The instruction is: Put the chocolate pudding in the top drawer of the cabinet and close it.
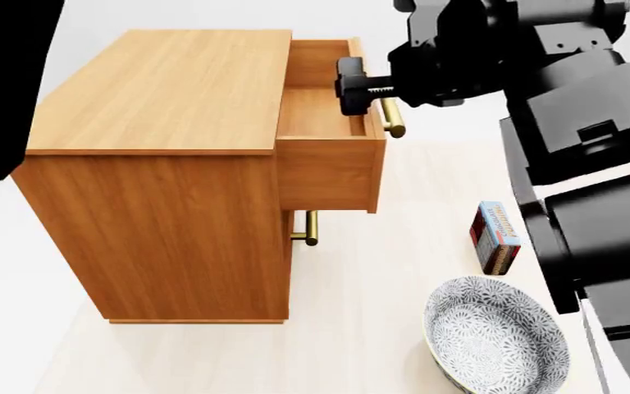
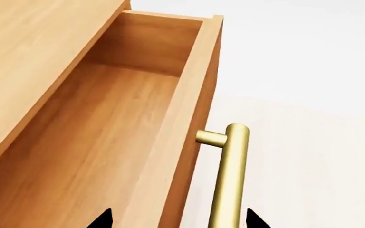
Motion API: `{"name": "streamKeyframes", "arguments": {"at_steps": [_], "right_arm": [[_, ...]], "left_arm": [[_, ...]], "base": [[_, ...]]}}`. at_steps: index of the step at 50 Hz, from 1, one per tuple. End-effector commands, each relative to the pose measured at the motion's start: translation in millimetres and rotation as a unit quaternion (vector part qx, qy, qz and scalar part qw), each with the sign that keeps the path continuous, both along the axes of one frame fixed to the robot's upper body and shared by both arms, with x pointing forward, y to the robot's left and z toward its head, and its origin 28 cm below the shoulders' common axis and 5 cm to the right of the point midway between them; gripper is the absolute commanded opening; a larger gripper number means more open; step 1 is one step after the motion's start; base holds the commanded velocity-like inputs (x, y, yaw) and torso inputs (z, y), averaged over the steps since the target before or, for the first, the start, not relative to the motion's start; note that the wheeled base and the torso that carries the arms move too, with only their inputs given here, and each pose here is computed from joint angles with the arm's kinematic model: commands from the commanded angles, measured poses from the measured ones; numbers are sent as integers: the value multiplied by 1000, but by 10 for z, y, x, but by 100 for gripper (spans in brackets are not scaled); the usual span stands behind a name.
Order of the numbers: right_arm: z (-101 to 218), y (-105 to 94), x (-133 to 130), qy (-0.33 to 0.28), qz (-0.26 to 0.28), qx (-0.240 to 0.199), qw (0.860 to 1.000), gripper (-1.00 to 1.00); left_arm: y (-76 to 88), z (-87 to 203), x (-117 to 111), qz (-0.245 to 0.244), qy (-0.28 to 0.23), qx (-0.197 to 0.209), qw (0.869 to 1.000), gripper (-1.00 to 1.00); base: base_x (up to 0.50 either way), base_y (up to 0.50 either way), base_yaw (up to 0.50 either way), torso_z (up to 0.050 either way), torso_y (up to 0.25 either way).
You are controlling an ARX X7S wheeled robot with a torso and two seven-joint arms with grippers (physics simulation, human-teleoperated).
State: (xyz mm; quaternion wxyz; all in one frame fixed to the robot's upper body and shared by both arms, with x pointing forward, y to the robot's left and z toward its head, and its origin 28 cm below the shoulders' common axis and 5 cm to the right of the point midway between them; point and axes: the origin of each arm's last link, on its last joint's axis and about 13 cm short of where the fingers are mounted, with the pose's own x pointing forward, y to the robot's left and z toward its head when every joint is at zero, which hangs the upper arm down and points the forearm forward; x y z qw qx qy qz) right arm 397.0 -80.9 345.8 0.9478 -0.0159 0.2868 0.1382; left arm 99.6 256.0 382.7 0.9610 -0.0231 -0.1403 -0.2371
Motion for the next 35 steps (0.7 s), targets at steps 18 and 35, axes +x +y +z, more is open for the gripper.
{"name": "streamKeyframes", "arguments": {"at_steps": [18,35], "right_arm": [[68,-412,-18,-10,-107,-49,993,100],[88,-640,-40,-12,-138,-91,986,100]], "left_arm": [[-12,-21,-53,-18,-2,-10,1000,100],[-20,4,-80,-22,-6,-10,1000,100]], "base": [[0,0,0,0,0],[0,0,0,0,0]]}}
